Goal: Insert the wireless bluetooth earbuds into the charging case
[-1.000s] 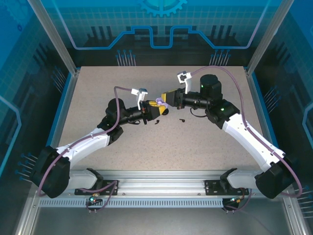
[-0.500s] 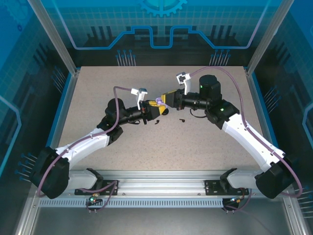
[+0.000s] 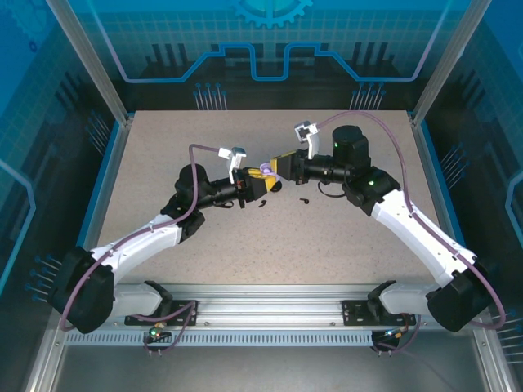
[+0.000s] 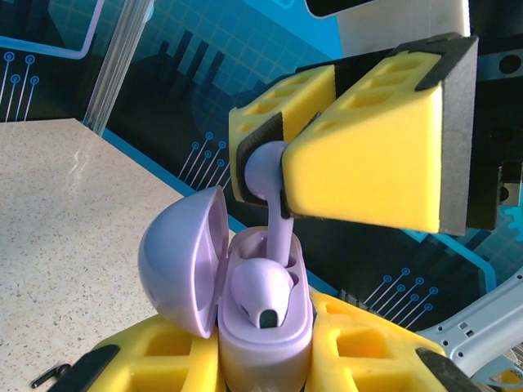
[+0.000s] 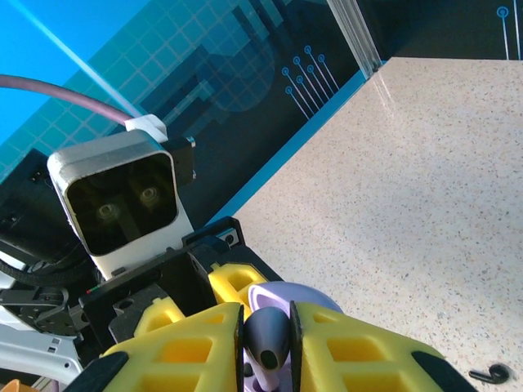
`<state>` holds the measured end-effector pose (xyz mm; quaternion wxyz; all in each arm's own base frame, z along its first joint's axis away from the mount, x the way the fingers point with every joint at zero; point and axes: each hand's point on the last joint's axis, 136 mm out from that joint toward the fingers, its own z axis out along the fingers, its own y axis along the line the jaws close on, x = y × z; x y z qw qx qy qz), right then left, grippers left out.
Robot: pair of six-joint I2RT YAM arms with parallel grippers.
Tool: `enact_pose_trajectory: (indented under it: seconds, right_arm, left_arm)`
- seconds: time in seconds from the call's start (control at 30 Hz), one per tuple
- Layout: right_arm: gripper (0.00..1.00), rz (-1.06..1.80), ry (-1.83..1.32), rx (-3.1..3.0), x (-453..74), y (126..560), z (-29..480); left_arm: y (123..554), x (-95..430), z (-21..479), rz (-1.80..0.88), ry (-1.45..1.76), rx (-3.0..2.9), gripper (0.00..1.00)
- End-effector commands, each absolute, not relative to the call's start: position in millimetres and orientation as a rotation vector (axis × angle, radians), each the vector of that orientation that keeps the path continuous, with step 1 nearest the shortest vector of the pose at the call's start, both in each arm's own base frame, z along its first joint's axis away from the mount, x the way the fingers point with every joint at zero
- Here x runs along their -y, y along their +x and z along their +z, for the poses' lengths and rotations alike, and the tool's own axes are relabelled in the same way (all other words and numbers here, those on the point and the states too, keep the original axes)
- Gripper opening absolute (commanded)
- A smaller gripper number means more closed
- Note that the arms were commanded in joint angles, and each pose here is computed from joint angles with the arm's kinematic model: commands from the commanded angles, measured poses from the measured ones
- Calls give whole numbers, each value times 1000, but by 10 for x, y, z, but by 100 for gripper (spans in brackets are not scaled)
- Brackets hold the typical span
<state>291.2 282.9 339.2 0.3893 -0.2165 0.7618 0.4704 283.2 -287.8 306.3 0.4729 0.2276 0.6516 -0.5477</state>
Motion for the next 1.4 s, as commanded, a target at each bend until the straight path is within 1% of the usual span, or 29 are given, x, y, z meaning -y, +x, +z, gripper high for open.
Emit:
enact_pose_trajectory:
  seconds: [0.0,0.3,0.4,0.6,0.73,0.87,1.0,1.1,1.23,1.37]
  right_arm:
    - [22,1195,-599,-1894,-2838,2792,3555]
    - [23,1208,-623,-1904,-2863,2757,3534]
    - [25,1198,-626,-1906,-2852,2744,3536]
    - [37,1182,-630,-1908,-2825,2723,3555]
    - [47,1176,-631,-1899,-2810,2706,3596]
    - [54,1121,-590,-1898,-2728,2738,3627]
    - [55,1002,-457,-1923,-2507,2869,3572]
    - [57,966,-358,-1969,-2357,2968,3469]
    - [57,976,-306,-2044,-2288,3052,3312]
    - [57,986,-330,-2145,-2329,3091,3113]
  left_arm:
    - [2751,2877,3363,-1334,598,-1499,7]
    - [2745,2873,3384,-1334,599,-1493,7]
    - [2744,2874,3392,-1332,601,-1491,7]
    - [2739,2879,3400,-1333,608,-1491,8]
    - [2740,2878,3373,-1326,613,-1501,8]
    - [2729,2874,3334,-1309,626,-1516,8]
    - [2673,2860,3309,-1291,659,-1522,8]
    - [2599,2863,3307,-1287,707,-1513,8]
    - [2491,2859,3353,-1287,768,-1476,8]
    - [2392,2856,3423,-1290,819,-1431,8]
